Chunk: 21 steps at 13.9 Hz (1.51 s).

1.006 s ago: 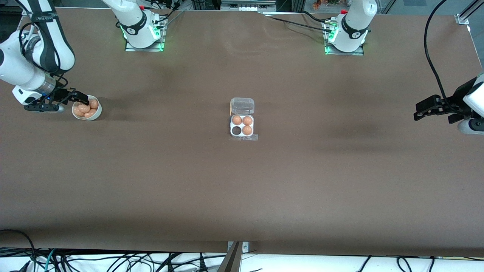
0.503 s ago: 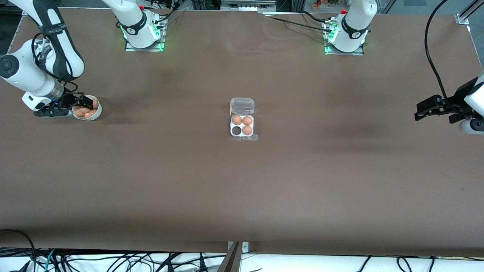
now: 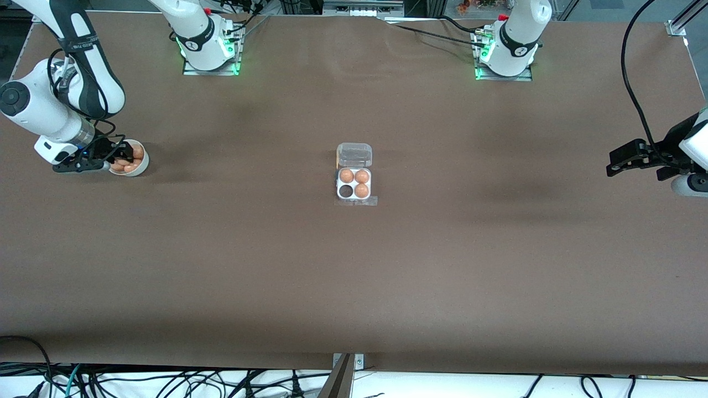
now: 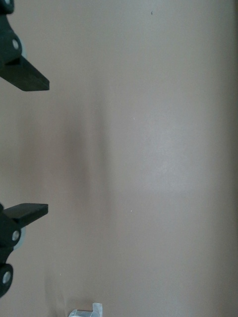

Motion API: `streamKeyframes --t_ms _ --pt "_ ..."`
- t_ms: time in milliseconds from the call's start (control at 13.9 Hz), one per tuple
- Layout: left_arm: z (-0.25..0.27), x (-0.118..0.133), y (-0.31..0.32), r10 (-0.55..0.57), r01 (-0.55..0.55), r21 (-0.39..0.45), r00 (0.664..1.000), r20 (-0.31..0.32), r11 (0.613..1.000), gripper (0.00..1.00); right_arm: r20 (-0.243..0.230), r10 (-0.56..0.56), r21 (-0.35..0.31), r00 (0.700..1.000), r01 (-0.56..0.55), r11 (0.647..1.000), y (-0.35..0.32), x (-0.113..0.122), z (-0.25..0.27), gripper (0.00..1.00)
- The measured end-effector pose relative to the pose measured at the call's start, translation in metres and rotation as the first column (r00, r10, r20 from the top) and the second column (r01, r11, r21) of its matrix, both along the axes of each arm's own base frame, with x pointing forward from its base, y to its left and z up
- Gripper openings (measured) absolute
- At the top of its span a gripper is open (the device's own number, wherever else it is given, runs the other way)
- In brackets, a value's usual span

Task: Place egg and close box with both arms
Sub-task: 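Close the right gripper on a brown egg and lift it from the bowl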

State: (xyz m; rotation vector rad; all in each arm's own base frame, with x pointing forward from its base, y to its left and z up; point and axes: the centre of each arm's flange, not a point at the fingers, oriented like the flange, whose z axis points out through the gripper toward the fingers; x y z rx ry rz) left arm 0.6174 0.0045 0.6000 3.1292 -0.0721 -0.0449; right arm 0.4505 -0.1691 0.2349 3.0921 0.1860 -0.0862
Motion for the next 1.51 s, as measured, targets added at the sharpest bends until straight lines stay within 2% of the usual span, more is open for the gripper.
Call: streamKeyframes --t_ms 72,144,719,934,1222,1509 --pt "0.000 0.000 0.000 0.000 0.000 0.000 1.000 0.000 1.000 1.00 -0.002 0.002 0.001 1.000 -0.002 1.000 0.001 0.000 0.000 0.54" --pt "0.000 0.000 0.000 0.000 0.000 0.000 1.000 0.000 1.000 1.00 -0.001 0.005 0.001 1.000 -0.005 1.000 0.002 0.001 0.000 0.48" --pt "0.000 0.000 0.000 0.000 0.000 0.000 1.000 0.000 1.000 1.00 -0.012 0.023 0.008 1.000 -0.023 1.000 0.009 0.003 0.001 0.47" --pt "0.000 0.000 0.000 0.000 0.000 0.000 1.000 0.000 1.000 1.00 -0.027 0.047 0.016 0.999 -0.047 0.999 0.020 0.011 0.004 0.47" --pt "0.000 0.000 0.000 0.000 0.000 0.000 1.000 0.000 1.000 1.00 -0.097 0.052 0.041 0.994 -0.048 0.998 0.019 0.034 0.031 0.47" --pt "0.000 0.000 0.000 0.000 0.000 0.000 1.000 0.000 1.000 1.00 -0.213 0.004 0.066 0.977 0.010 0.998 0.056 0.074 0.070 0.47"
